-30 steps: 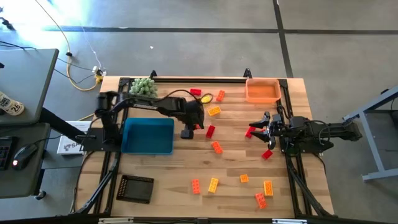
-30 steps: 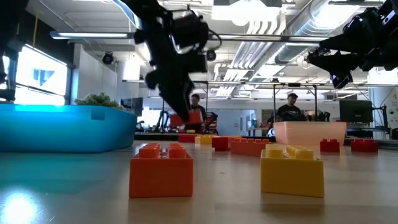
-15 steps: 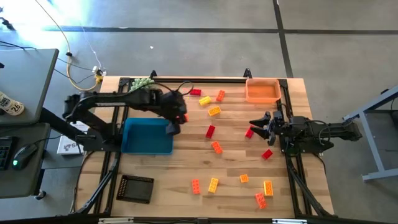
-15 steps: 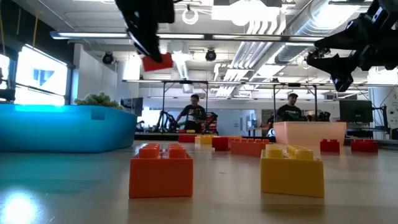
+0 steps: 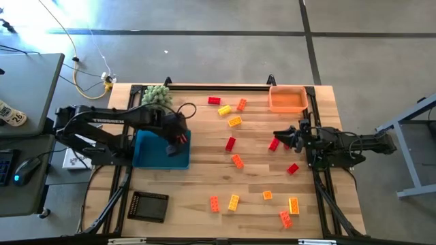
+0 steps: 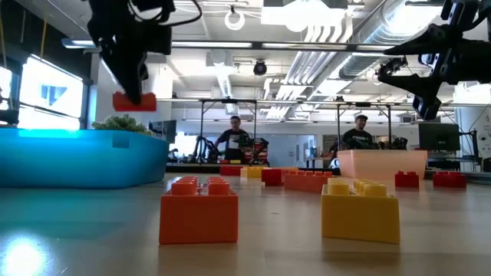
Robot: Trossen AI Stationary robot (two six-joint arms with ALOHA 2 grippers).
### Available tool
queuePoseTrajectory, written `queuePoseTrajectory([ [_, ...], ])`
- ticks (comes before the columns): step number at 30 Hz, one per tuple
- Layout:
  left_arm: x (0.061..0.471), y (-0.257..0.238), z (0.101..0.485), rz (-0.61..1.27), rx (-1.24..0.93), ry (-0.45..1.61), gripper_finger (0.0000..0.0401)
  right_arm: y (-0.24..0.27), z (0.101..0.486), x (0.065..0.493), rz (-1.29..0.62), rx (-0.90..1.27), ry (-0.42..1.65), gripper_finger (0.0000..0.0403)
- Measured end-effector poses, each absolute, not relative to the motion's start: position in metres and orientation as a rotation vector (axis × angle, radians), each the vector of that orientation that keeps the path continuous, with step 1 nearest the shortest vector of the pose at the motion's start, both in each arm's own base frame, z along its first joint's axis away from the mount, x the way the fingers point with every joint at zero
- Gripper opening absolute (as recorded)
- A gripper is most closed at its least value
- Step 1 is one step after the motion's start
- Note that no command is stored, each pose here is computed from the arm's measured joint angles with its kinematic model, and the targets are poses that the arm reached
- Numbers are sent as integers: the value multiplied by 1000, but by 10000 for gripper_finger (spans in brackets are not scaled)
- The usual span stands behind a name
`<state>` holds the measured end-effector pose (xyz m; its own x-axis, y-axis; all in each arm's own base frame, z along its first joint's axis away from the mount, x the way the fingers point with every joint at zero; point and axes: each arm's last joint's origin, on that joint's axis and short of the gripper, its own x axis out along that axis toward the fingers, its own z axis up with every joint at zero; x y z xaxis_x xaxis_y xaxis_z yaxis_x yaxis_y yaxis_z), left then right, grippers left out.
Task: Sort & place blocks by color
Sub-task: Put the orange game piece into the blue bin, then put the yellow game piece into the orange bin
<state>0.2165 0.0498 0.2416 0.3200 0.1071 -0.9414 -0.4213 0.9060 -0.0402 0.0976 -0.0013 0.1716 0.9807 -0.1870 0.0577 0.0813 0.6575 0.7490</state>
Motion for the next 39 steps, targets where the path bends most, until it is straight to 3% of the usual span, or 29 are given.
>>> queuePoseTrajectory([
  [11, 201, 45, 192, 382, -384, 1266, 127, -2, 184, 96, -108, 964, -235, 195],
  [22, 194, 50, 172, 429, -426, 1255, 140, 0, 245, 86, 31, 1040, -292, 195],
  [28, 192, 52, 170, 441, -427, 1259, 158, 4, 281, 97, 36, 1114, -75, 195],
  [39, 192, 54, 170, 502, -377, 1254, 188, 12, 305, 139, -186, 1228, 467, 195],
])
